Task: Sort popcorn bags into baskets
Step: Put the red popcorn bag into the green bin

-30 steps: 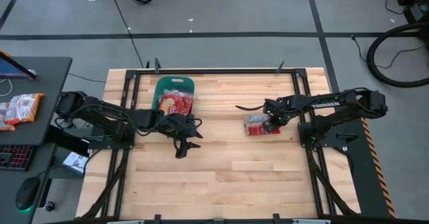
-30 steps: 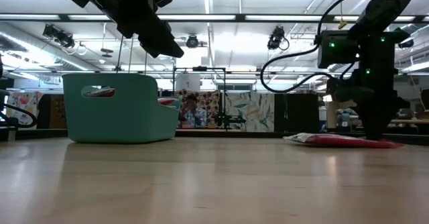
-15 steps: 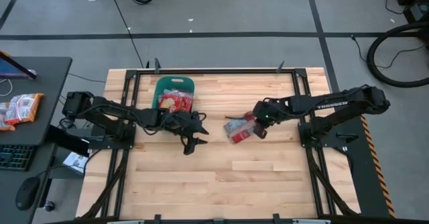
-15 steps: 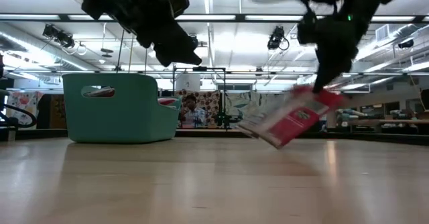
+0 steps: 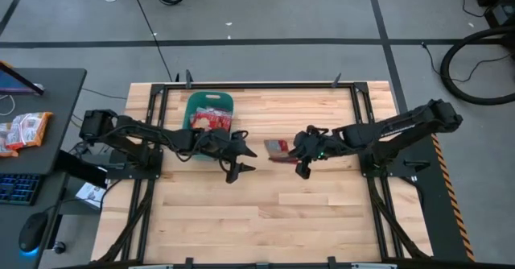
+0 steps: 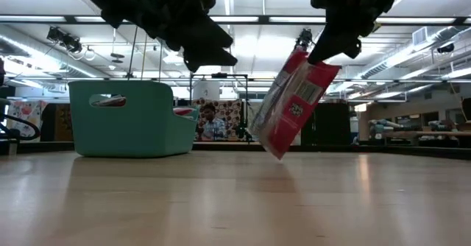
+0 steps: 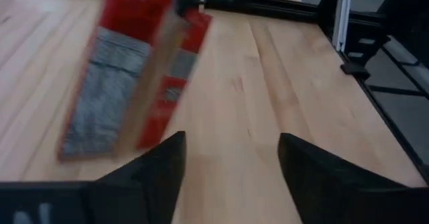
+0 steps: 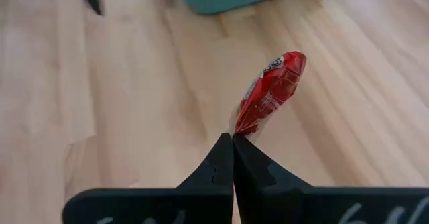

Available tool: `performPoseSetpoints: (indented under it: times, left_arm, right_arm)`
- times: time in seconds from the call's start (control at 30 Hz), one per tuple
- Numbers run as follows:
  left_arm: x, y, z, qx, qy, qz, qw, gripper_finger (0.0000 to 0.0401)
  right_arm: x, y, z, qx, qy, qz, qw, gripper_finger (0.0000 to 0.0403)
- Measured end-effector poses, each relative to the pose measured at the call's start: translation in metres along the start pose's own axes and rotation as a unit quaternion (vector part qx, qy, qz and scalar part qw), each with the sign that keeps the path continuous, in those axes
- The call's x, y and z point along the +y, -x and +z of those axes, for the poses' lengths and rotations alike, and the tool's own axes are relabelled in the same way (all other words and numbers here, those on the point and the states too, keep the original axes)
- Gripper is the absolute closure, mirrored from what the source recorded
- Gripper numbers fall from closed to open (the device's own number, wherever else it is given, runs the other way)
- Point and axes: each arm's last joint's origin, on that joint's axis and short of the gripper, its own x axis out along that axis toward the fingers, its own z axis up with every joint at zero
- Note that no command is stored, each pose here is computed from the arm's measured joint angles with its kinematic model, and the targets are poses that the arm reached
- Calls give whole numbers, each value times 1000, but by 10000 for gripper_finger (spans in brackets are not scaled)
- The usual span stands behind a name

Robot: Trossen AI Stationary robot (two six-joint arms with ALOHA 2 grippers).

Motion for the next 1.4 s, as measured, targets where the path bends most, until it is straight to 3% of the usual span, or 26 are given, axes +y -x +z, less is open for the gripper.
performPoseSetpoints:
  times: [0.23, 0.6, 0.7, 0.87, 1.4]
  left_arm:
    - [14, -13, -7, -1, 7, 18, 1000, 90]
    - [24, -18, -9, -5, -12, 33, 999, 83]
    - [21, -18, -9, -2, -14, -9, 1000, 87]
    - [16, -18, -10, 7, -2, -89, 996, 129]
    - [16, -18, -10, 11, 15, -91, 996, 342]
  right_arm:
    - [22, -20, 4, 12, 40, 27, 999, 402]
    - [72, -29, 41, 44, 139, 40, 989, 402]
    - [80, -30, 49, 41, 156, 30, 986, 402]
    - [84, -31, 55, 42, 172, 16, 984, 402]
    - [83, -30, 56, 39, 145, 4, 989, 382]
